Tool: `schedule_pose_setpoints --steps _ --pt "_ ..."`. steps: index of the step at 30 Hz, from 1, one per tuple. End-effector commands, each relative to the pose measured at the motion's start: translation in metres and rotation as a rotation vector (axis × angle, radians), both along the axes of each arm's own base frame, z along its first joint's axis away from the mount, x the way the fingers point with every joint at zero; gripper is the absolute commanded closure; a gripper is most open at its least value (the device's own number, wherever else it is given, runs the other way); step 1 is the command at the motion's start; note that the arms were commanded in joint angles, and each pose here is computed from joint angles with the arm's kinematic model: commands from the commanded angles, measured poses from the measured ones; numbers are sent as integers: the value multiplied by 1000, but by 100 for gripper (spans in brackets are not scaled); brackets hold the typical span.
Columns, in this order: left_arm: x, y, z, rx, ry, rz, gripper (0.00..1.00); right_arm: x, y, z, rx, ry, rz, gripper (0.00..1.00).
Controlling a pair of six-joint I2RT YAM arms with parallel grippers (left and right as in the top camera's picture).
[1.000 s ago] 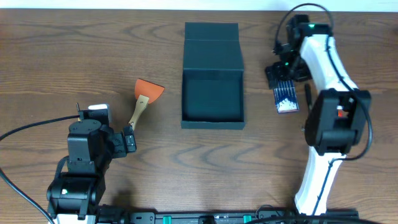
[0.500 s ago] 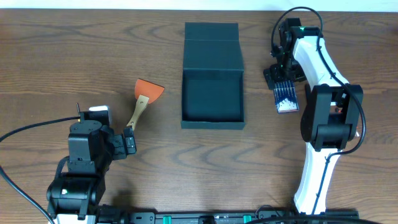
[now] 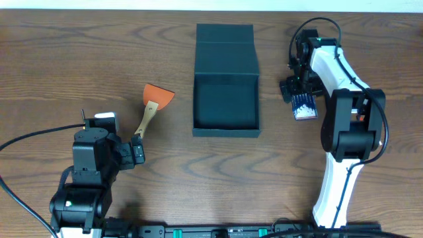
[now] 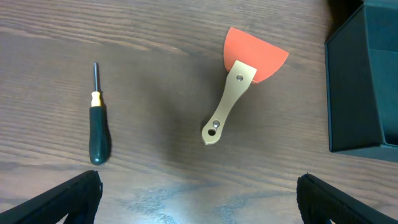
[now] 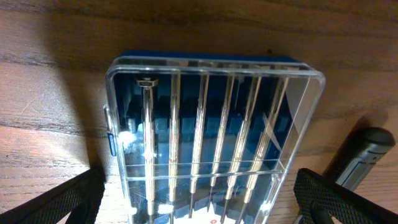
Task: Pack container
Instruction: 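Lower the right gripper and grasp the blue screwdriver set case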
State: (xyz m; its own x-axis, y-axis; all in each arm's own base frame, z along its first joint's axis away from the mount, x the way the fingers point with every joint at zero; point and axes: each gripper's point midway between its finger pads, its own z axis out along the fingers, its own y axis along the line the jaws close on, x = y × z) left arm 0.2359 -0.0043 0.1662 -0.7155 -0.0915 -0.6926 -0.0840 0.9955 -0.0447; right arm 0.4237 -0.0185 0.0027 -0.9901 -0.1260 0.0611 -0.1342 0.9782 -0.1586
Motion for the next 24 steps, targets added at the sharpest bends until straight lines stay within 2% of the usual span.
schedule_pose_setpoints --steps 1,11,24 --pt "2 0 9 -2 -21 4 2 -20 -2 -22 -8 60 -69 1" --pt "1 0 9 -2 -18 4 2 -46 5 -38 31 130 -136 1" --pt "-6 1 2 1 23 4 2 -38 9 -41 99 100 -163 1"
